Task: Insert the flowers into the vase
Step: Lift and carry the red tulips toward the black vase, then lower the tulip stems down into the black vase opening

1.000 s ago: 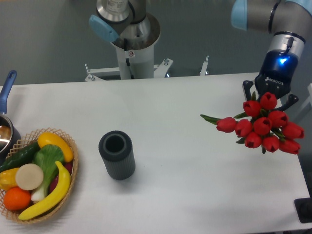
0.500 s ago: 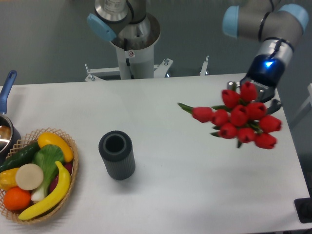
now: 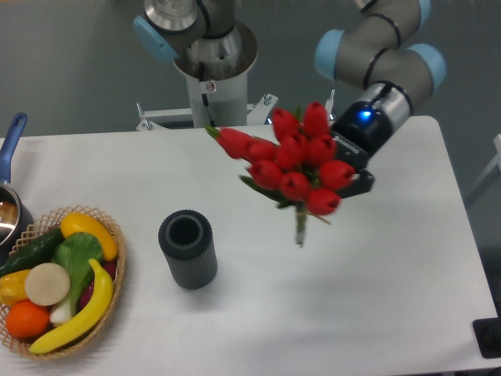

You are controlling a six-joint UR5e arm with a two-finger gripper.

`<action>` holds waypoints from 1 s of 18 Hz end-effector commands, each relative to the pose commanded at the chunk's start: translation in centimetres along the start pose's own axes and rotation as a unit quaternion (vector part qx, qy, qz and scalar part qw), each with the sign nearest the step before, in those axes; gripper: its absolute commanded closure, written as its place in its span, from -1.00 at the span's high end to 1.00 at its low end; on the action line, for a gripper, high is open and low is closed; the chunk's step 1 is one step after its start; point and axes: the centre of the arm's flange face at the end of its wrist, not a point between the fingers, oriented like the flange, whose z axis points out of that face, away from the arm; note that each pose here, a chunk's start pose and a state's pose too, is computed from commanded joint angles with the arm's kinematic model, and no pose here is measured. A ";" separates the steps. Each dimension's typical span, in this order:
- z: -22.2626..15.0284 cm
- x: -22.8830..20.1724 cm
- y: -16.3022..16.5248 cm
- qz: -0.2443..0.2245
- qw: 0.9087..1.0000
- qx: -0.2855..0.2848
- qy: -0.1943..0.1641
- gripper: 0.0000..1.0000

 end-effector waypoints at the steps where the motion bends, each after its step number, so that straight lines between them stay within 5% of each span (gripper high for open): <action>1: 0.4 0.5 -0.3 0.001 1.000 0.000 0.004 -0.50; 8: 2.8 4.6 -2.3 0.005 1.000 0.008 0.028 -0.50; 18: 5.4 6.4 -0.6 -0.015 0.998 0.012 0.055 -0.50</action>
